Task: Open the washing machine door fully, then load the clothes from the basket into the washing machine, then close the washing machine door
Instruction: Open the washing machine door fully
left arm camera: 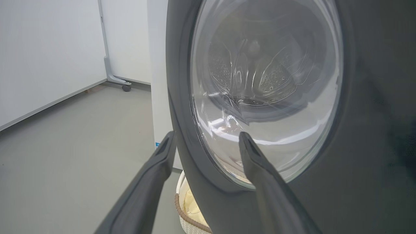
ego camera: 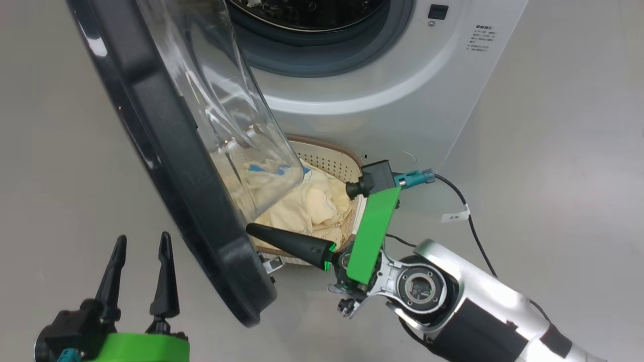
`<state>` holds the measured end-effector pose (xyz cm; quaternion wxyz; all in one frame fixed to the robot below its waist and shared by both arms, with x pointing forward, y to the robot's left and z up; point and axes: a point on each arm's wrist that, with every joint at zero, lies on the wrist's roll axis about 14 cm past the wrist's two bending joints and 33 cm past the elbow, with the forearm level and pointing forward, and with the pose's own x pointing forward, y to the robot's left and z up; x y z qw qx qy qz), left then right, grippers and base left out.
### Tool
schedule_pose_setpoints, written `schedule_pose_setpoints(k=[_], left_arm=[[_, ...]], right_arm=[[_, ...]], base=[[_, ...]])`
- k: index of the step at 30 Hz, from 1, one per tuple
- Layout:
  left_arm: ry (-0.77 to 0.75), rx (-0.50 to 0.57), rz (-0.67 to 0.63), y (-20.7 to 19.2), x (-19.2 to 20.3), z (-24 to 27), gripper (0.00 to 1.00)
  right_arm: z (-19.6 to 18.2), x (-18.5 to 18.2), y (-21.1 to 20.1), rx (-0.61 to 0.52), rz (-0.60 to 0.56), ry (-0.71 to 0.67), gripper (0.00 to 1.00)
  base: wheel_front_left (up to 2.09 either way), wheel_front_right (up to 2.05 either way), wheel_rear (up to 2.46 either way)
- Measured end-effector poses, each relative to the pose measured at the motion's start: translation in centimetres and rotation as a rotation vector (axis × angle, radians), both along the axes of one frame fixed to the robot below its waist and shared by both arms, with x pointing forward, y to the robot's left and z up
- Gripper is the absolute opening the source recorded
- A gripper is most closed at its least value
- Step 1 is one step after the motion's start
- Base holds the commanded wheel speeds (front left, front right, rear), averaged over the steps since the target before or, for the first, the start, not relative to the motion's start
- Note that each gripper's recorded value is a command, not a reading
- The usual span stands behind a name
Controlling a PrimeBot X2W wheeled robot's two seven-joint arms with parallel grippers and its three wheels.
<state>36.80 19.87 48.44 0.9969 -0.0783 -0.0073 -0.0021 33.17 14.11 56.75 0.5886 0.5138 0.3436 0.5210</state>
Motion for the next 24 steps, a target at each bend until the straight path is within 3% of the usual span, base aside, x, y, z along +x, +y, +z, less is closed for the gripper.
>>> schedule_pose_setpoints(k=[16, 24], left_arm=[[-0.02, -0.01, 0.003, 0.0, -0.4, 0.7, 1.0], [-0.021, -0.012, 0.002, -0.1, -0.7, 0.7, 1.0]], right_arm=[[0.4, -1.0, 0.8, -0.011, 0.005, -0.015, 0.0], [0.0, 0.1, 0.0, -0.092, -0.099, -0.175, 0.0]], base=[[0.0, 0.0, 0.0], [0.0, 0.0, 0.0]])
